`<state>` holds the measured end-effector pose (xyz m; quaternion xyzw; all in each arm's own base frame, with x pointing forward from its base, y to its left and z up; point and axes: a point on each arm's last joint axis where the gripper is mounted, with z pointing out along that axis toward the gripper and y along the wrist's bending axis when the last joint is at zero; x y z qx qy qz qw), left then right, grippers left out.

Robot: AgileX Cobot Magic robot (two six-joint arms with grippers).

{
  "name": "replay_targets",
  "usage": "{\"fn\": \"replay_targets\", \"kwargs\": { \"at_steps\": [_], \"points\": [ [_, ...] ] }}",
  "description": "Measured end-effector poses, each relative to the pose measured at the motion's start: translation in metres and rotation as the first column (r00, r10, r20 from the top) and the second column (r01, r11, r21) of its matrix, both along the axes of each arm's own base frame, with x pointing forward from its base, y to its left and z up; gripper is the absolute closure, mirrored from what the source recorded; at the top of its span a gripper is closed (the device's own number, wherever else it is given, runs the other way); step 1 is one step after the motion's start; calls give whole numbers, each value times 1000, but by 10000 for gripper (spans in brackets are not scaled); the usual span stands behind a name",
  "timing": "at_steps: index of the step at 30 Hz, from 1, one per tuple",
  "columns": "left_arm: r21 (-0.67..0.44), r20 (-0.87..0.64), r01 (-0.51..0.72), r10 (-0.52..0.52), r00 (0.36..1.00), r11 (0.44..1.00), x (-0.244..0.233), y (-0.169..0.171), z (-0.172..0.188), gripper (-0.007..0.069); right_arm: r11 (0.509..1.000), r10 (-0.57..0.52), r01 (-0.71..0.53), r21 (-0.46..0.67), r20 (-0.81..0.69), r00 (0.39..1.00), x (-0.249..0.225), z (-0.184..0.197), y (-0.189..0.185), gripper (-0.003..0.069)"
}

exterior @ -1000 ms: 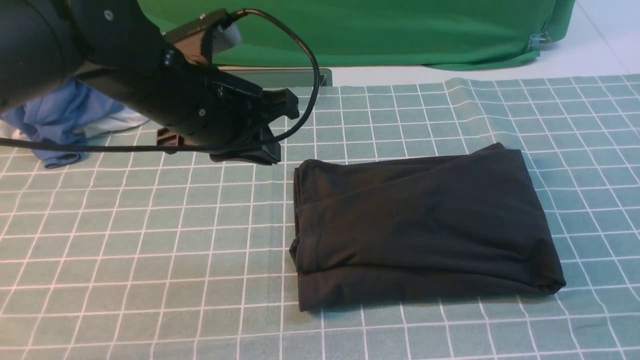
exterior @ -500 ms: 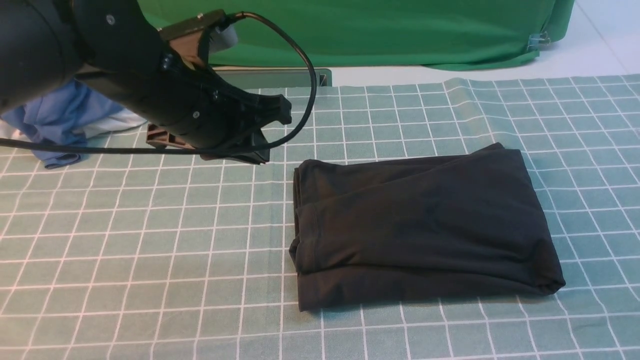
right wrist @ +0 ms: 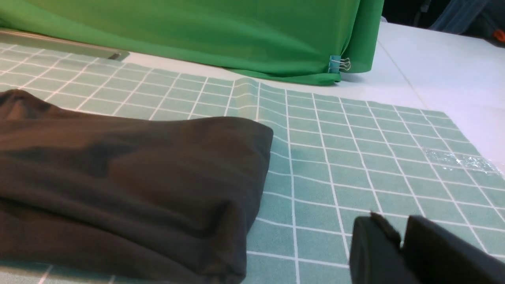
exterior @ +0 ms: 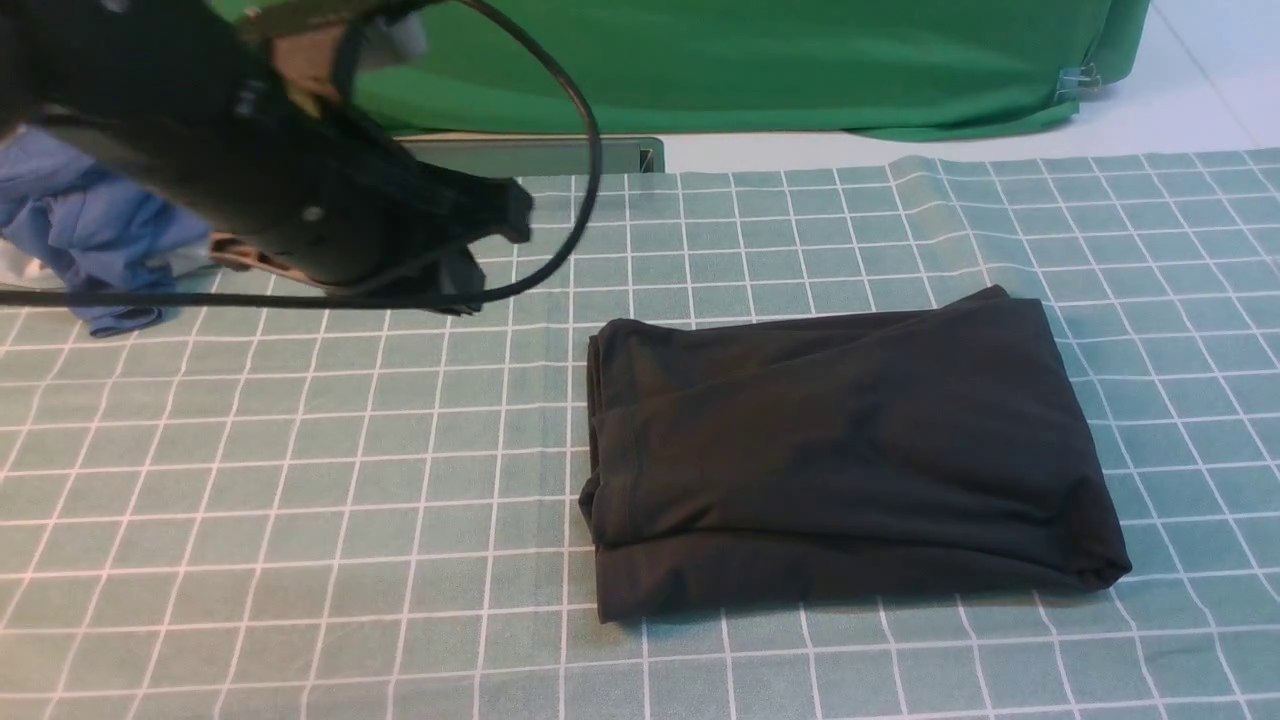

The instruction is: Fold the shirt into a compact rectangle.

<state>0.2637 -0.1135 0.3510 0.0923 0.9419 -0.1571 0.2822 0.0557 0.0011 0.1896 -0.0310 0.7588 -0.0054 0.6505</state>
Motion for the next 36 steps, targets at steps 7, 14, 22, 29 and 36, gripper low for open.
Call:
{"fn": "replay_targets", "kwargs": {
  "at_steps": [7, 14, 22, 29, 36],
  "points": [
    [-193, 175, 23, 11, 985, 981, -90, 25, 10, 610, 1000, 0, 0, 0, -1, 1000, 0, 0, 0, 502],
    [-444, 458, -45, 270, 847, 895, -155, 60, -37, 610, 1000, 0, 0, 0, -2, 1000, 0, 0, 0, 489],
    [-379, 671, -14, 285, 684, 925, -192, 84, -88, 609, 1000, 0, 0, 0, -2, 1000, 0, 0, 0, 473],
    [-229, 708, -20, 181, 682, 973, -197, 87, -120, 609, 1000, 0, 0, 0, -2, 1000, 0, 0, 0, 454],
    [-214, 684, -83, 209, 699, 973, -196, 92, -132, 609, 1000, 0, 0, 0, -2, 1000, 0, 0, 0, 440]
  ]
}}
